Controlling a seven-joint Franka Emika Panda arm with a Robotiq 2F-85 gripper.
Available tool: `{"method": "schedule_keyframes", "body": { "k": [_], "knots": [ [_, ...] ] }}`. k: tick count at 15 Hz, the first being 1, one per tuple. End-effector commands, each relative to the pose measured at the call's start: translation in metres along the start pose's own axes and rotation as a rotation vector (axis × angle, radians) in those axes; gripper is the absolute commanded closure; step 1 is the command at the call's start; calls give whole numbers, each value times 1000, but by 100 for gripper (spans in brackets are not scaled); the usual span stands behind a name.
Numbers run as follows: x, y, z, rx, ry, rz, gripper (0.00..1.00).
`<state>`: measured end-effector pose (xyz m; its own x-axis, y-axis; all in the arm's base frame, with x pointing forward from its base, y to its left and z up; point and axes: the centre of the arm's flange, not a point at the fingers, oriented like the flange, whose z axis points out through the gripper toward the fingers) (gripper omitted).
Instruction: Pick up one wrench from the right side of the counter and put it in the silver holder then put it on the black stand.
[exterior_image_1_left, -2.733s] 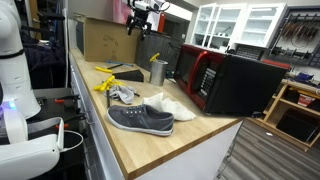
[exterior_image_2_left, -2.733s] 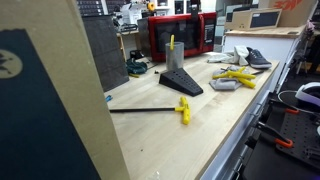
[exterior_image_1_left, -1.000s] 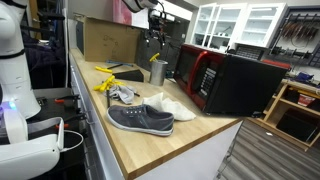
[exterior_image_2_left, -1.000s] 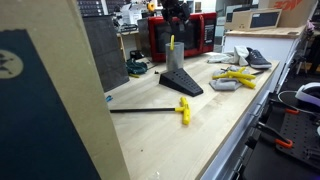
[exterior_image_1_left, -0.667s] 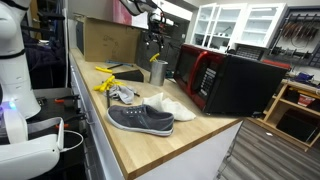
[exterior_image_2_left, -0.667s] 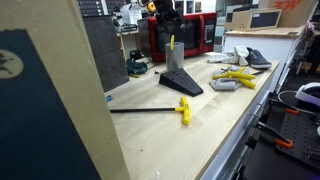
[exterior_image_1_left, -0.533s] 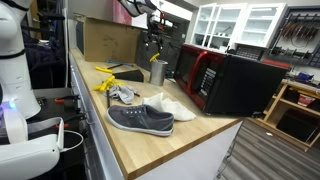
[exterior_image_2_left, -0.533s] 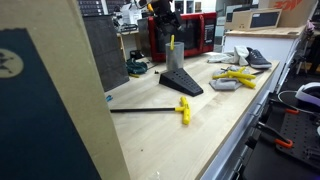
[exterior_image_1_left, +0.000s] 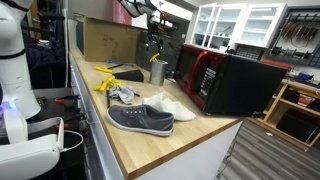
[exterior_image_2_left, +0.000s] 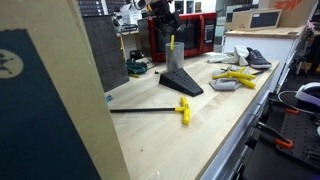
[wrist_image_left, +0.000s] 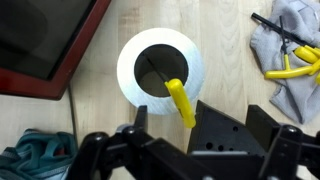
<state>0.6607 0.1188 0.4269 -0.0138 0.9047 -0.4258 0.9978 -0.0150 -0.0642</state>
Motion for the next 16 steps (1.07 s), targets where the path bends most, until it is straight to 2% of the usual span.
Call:
{"method": "schedule_keyframes", "body": {
  "k": [1, 8, 16],
  "knots": [
    [9, 5, 0, -12, -15, -30, 0],
    [38, 10, 3, 1, -65, -113, 0],
    [34, 1, 12, 41, -166, -171, 0]
  ]
}}
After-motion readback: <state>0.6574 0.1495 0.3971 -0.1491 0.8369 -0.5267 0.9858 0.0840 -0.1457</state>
